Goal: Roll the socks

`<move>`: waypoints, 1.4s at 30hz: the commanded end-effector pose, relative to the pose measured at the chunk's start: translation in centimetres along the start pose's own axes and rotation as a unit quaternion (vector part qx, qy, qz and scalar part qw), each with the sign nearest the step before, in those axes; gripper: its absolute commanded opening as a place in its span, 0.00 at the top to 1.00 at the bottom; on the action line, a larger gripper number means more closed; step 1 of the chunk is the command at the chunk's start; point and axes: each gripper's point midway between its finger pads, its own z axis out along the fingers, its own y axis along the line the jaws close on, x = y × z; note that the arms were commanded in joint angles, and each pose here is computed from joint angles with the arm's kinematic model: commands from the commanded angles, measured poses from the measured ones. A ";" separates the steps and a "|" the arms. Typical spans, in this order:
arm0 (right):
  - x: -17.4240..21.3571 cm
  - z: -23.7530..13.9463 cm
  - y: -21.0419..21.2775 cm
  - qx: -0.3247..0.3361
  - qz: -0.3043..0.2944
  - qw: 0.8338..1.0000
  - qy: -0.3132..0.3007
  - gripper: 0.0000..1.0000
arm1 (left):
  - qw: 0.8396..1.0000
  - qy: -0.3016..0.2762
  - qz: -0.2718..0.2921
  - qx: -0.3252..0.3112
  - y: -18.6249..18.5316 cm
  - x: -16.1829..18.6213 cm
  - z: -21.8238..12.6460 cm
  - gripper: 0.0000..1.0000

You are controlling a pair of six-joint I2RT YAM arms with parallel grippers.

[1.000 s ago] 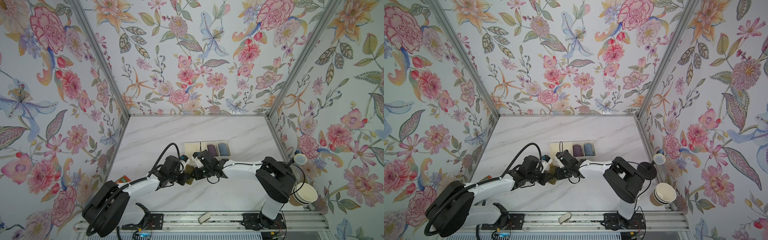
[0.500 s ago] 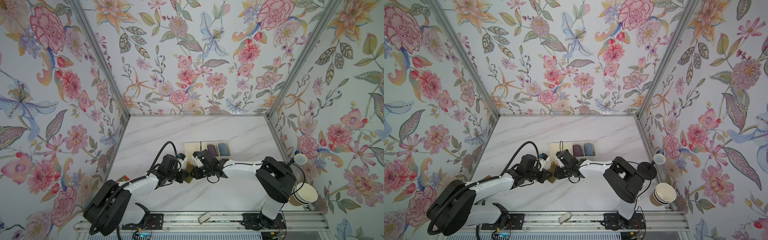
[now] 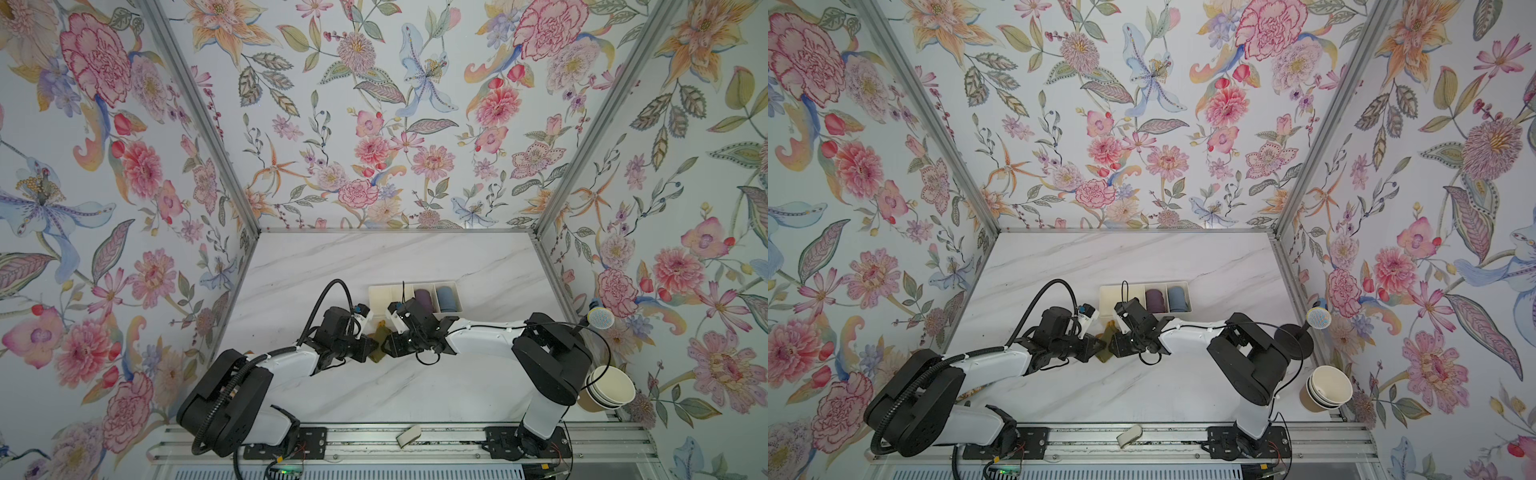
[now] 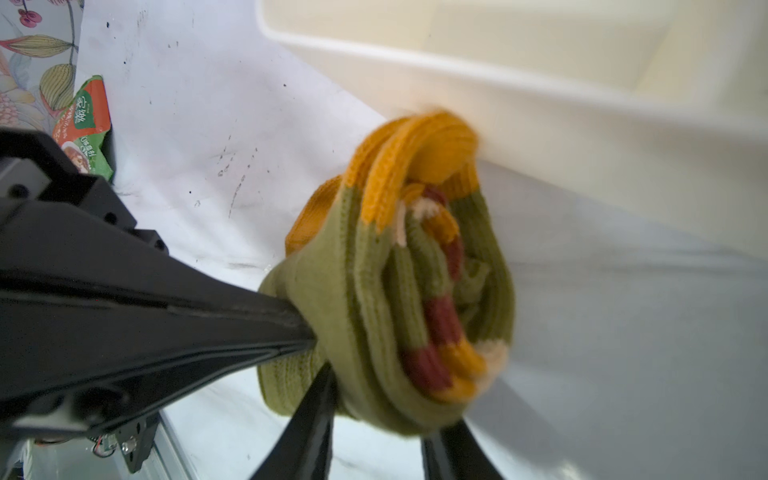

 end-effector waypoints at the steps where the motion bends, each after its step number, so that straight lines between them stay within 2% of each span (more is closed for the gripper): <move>1: 0.8 -1.1 0.0 -0.010 0.009 1.000 0.002 0.59 | 0.996 0.054 -0.031 -0.068 3.7 4.0 0.1 1.00; 7: 0.2 -2.4 0.9 -0.051 0.039 0.997 -0.033 0.55 | 0.995 0.051 -0.035 -0.073 4.3 3.9 0.0 1.00; 11: 0.1 -2.5 0.4 -0.043 0.058 0.996 -0.047 0.56 | 0.995 0.049 -0.036 -0.073 4.5 3.8 0.0 1.00; 32: -1.5 0.3 -0.9 -0.062 0.117 0.987 -0.095 0.58 | 0.996 0.044 -0.047 -0.066 4.8 4.0 0.2 1.00; 42: -2.1 1.3 -1.0 -0.079 0.122 0.984 -0.105 0.61 | 0.995 0.048 -0.051 -0.066 4.9 4.1 0.3 1.00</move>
